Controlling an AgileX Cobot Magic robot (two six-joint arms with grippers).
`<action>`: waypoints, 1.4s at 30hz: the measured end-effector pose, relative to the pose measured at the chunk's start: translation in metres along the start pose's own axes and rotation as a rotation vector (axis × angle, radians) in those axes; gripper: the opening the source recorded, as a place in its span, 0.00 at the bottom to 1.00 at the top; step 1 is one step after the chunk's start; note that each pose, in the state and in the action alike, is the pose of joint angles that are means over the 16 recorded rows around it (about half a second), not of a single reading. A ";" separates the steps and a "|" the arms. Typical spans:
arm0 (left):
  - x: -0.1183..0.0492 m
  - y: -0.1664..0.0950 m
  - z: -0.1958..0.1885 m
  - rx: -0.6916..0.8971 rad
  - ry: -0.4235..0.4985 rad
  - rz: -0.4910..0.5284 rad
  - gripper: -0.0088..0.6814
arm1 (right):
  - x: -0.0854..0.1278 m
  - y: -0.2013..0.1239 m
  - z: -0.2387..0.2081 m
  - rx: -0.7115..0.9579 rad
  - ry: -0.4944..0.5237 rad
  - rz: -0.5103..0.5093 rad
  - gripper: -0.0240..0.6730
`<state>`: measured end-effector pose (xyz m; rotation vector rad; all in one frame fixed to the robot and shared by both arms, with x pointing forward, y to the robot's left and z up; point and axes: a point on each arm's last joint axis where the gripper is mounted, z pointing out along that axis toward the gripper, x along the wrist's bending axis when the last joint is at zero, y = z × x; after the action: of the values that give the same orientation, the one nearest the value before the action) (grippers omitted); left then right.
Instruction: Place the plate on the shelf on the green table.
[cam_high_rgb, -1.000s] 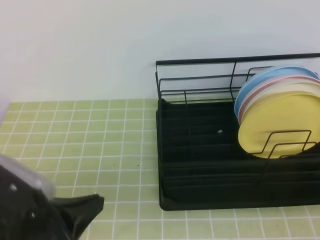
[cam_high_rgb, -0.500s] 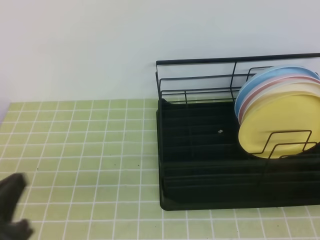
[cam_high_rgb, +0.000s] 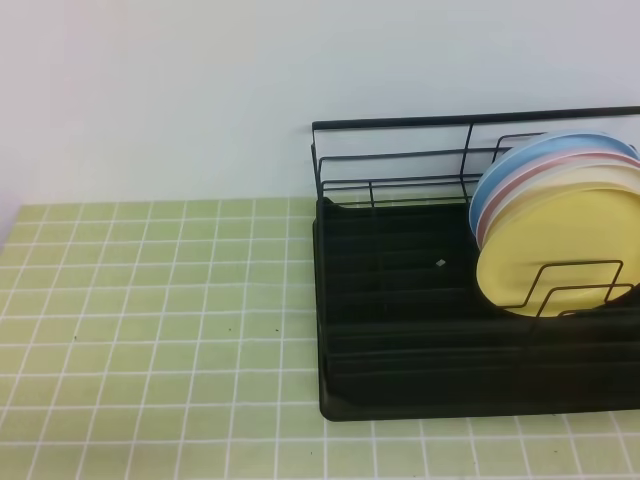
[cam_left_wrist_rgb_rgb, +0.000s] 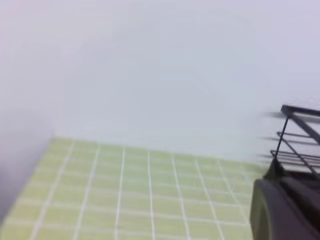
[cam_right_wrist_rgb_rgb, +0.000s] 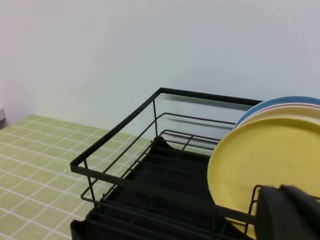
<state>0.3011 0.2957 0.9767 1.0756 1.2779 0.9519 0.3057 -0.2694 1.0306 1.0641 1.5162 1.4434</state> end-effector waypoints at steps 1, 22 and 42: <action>0.000 -0.002 -0.001 -0.004 0.000 0.012 0.01 | 0.000 0.000 0.000 0.000 0.000 0.000 0.03; 0.006 -0.028 -0.006 0.236 0.044 0.045 0.01 | 0.000 0.000 0.000 0.000 -0.001 0.000 0.03; 0.007 -0.029 -0.006 0.242 0.048 0.041 0.01 | 0.000 0.000 0.000 -0.001 -0.002 -0.003 0.03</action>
<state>0.2944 0.2953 0.9474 1.2764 1.4417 0.8731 0.3058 -0.2695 1.0307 1.0617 1.5153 1.4404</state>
